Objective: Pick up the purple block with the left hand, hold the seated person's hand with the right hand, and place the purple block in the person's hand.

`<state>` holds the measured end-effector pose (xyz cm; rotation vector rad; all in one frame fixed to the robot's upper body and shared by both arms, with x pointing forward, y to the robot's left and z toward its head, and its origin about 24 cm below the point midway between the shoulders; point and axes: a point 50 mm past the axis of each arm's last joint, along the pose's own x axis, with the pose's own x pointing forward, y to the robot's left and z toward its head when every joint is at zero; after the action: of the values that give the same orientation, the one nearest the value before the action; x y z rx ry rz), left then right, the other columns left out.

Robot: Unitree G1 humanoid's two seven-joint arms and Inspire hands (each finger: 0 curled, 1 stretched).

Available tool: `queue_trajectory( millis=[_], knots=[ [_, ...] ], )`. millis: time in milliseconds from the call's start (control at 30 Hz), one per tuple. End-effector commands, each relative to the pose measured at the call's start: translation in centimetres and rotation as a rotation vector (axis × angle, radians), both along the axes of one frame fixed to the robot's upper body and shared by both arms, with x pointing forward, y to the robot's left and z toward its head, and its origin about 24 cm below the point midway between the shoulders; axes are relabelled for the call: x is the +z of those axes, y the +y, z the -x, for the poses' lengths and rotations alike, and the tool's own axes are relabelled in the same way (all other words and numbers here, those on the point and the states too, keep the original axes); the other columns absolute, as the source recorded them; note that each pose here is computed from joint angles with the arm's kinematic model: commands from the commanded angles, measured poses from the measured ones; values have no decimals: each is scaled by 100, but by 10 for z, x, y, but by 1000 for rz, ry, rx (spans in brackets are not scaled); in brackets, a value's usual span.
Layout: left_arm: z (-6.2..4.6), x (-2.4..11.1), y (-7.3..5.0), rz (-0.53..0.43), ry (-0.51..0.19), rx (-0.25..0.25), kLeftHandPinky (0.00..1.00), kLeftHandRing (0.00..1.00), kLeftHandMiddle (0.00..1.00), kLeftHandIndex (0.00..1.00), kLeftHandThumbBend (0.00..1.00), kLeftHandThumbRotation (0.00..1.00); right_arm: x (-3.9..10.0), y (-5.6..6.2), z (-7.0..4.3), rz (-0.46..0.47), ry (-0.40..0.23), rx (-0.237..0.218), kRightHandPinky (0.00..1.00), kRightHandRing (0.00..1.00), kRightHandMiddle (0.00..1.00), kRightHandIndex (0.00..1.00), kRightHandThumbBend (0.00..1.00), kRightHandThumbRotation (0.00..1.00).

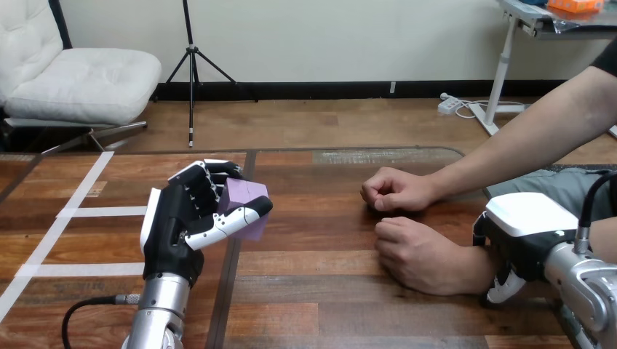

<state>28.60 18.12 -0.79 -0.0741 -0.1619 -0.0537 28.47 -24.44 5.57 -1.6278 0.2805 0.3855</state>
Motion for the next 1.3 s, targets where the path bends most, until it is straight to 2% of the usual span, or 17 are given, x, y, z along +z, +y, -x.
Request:
queue_trajectory(
  millis=[0,233,833,1267],
  knots=[
    [-18,22,-6,-1,-74,-35,36,42,49,48,95,5,25,-2,-6,-28,-107,-1,36,44,50,50,76,0],
    [-21,22,-9,-6,-60,-55,36,43,49,49,95,6,28,-2,-6,-42,-118,-8,35,43,49,50,76,0],
    [-30,25,-20,19,-32,-110,36,43,49,49,96,6,37,-1,-5,-42,-169,11,33,41,47,50,79,0],
    [-32,26,-27,25,-27,-125,37,43,48,49,97,7,37,1,-4,-54,-157,2,34,41,47,49,79,0]
  ],
)
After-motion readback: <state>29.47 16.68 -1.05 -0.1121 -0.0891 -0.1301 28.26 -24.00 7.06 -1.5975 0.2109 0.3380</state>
